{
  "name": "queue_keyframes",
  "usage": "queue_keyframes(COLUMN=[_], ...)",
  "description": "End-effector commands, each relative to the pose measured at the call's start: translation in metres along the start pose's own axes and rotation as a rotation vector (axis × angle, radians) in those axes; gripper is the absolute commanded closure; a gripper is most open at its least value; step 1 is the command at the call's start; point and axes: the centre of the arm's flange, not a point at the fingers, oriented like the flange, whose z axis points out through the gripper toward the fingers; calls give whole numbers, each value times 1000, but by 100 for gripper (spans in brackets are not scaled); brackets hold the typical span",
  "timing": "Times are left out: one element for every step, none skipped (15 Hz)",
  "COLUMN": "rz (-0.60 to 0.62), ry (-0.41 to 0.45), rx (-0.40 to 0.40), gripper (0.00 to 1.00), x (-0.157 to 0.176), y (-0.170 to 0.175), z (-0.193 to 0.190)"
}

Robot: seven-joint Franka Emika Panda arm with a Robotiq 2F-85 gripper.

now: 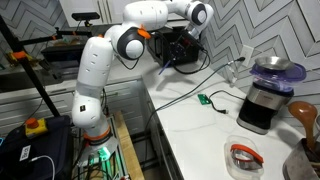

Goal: Remove the lid from the utensil holder

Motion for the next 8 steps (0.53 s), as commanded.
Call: queue_keyframes(rz=[150,183,222,263,305,352,394,439], ry=[98,143,192,236,276,308,337,349], rx=[-44,-58,-65,-71,-69,-68,-39,-10], gripper=[98,98,98,98,98,98,98,98], x=[36,47,58,67,73,76,79,78], y=[7,11,16,21,28,41,53,67], z=[-1,-3,-5,-7,-9,-9,-7,-4])
